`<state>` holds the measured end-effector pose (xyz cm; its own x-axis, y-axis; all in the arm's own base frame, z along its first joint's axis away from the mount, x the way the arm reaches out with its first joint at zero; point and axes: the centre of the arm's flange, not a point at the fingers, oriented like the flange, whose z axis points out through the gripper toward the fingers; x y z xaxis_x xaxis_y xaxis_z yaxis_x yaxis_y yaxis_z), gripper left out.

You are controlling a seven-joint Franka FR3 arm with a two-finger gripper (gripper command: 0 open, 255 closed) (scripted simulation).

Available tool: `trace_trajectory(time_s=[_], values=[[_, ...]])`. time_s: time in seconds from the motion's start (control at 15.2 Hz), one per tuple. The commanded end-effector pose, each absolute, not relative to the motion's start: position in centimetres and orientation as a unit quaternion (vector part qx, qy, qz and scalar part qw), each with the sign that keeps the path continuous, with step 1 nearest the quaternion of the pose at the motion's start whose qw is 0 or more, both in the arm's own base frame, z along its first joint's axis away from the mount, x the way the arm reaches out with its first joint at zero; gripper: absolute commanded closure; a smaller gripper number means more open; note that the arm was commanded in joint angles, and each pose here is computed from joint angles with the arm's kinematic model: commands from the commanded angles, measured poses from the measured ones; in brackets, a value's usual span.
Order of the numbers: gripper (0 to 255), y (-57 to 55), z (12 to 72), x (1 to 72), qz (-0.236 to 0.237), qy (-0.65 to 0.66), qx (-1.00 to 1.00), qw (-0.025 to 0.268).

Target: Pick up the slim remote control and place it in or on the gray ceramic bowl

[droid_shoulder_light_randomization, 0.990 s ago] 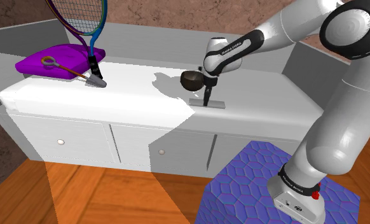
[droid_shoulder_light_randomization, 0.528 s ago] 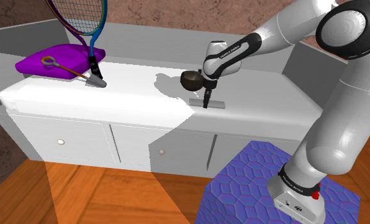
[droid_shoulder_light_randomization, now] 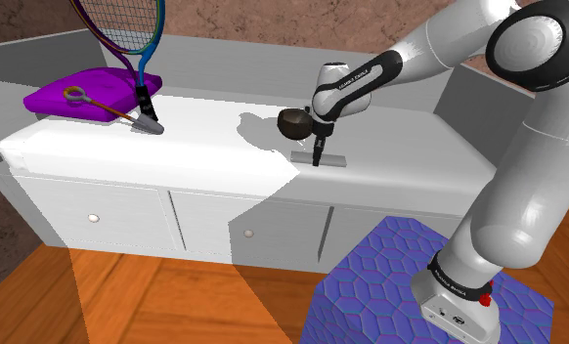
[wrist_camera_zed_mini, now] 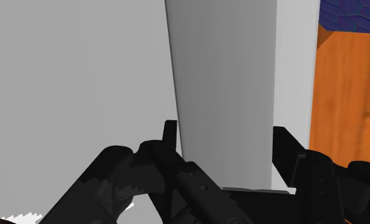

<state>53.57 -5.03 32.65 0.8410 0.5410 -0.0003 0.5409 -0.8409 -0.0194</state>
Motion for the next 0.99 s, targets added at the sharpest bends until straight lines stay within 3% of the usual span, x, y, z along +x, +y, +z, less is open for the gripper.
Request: trace_trajectory(time_s=[0.0, 0.92], values=[[255, -5.0, 32.6, 53.6, 0.003, -0.282, -0.959, 0.009], [255, -5.1, 38.4, 53.6, 0.003, -0.282, -0.959, 0.009]])
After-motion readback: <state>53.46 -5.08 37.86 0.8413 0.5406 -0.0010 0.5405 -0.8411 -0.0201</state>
